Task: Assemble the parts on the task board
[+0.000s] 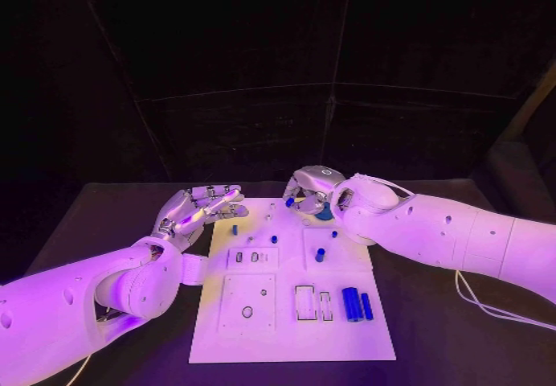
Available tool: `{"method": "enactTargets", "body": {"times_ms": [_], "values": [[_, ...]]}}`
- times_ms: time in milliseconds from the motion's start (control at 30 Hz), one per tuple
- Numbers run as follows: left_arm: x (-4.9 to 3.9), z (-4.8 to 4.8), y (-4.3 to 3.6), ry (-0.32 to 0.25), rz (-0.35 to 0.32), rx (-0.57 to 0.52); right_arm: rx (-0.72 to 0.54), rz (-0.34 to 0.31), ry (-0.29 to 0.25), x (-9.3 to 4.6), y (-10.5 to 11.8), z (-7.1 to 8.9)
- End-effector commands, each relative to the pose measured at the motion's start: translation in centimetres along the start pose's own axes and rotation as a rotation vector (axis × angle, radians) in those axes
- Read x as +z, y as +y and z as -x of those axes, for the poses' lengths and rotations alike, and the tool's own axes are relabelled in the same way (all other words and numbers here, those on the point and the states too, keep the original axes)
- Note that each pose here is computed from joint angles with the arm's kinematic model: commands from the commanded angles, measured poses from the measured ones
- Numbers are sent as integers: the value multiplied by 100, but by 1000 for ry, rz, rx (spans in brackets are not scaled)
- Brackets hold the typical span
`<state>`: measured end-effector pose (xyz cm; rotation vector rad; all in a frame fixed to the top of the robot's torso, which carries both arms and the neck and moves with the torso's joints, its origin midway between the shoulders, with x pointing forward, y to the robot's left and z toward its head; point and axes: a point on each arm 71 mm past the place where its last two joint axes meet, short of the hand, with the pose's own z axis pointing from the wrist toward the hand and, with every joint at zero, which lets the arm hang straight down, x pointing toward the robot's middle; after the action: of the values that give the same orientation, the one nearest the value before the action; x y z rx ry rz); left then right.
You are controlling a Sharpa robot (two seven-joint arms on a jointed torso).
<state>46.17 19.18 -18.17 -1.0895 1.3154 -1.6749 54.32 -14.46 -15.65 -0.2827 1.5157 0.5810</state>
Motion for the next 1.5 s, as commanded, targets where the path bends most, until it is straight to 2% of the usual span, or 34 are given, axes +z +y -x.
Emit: {"method": "enactTargets", "body": {"times_ms": [33, 267, 700, 1233, 1500], "values": [[8, -22, -11, 19, -7, -4, 15, 4, -55, 80, 32, 30], [6, -35, -14, 23, -6, -6, 17, 12, -51, 217, 118, -13], [6, -51, -18, 27, -5, -8, 13, 4, 16, 375, 196, -112], [8, -49, -18, 28, -3, -8, -11, -34, 72, 417, 165, -165], [6, -44, -20, 28, -2, -8, -24, -38, 66, 424, 168, -163]]}}
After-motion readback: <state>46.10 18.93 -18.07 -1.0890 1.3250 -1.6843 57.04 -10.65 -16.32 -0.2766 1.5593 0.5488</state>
